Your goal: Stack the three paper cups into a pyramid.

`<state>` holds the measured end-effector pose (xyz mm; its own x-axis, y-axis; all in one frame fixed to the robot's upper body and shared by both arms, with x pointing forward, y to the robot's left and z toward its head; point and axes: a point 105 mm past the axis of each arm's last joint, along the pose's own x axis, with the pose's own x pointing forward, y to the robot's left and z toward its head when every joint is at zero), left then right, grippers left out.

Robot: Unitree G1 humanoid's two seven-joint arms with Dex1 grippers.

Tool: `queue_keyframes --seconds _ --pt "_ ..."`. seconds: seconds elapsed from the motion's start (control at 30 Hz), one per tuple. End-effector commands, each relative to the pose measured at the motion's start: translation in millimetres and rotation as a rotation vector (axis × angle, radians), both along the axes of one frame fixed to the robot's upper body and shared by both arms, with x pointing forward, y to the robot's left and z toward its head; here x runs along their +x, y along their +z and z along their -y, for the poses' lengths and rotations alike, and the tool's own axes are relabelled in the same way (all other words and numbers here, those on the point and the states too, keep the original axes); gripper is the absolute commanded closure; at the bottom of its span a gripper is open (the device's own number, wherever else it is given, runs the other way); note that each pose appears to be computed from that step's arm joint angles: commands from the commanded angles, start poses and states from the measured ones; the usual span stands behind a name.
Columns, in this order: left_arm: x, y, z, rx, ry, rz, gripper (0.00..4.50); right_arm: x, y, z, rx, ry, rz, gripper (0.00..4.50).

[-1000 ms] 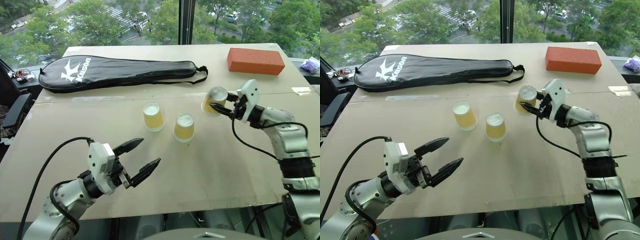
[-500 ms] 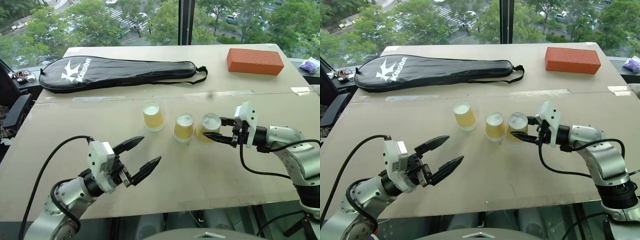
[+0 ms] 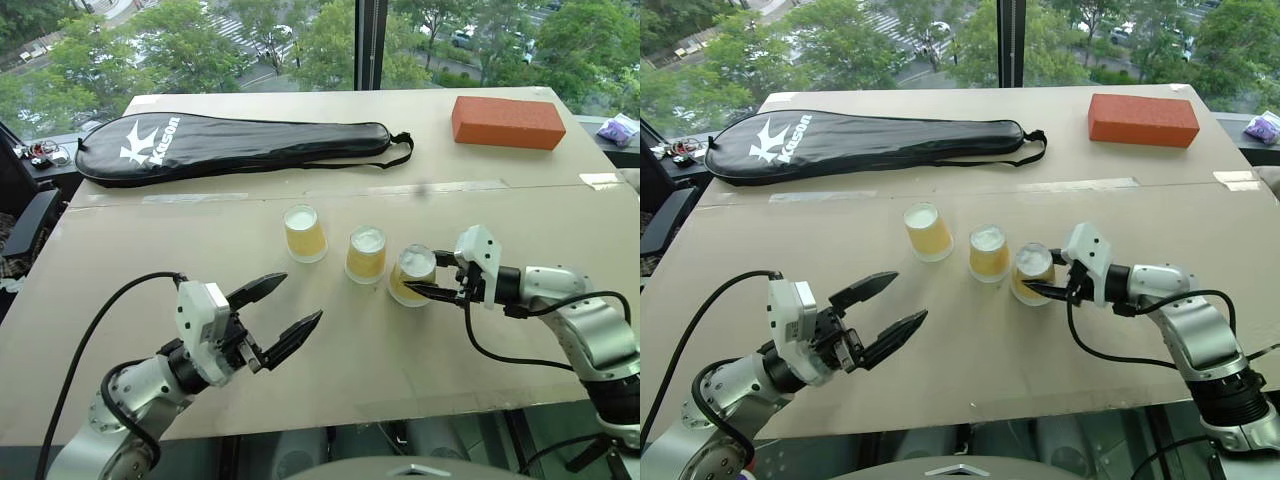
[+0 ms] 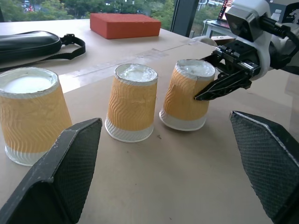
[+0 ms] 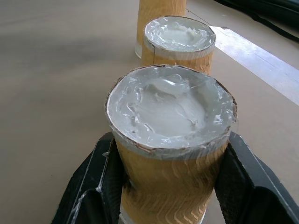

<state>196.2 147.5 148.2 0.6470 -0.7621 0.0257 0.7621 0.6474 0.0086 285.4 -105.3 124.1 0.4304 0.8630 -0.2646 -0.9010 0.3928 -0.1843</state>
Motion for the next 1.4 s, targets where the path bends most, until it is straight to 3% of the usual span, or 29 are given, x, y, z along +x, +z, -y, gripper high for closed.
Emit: queue_keyframes --seconds 0.03,0.33,0.53,0.7,0.9,1.13,1.4 --pt "-3.1 9.0 1.3 0.004 -0.015 0.052 0.00 8.6 12.4 -2.5 0.009 -0.013 0.082 2.64" --pt "-4.9 4.6 -4.0 0.010 -0.003 0.053 0.00 18.7 4.8 -3.6 -0.022 -0.030 0.107 2.64" --pt "-7.0 1.1 -6.9 0.013 0.004 0.054 0.00 11.3 -6.6 -5.9 -0.032 0.026 0.036 2.64" --pt "-8.9 -1.4 -9.2 0.013 0.010 0.051 0.00 16.2 -1.3 -5.5 -0.014 0.008 0.063 0.16" --pt "-3.0 -2.5 -18.5 0.001 0.066 0.042 0.00 13.1 18.4 -2.2 0.042 0.016 0.132 0.03" --pt "37.3 -0.8 -34.7 0.047 0.174 0.011 0.00 -6.8 49.3 12.3 0.128 0.063 0.166 0.03" --pt "109.7 -8.5 -36.9 0.160 0.187 -0.062 0.00 -46.5 64.0 32.6 0.165 0.100 0.176 0.03"
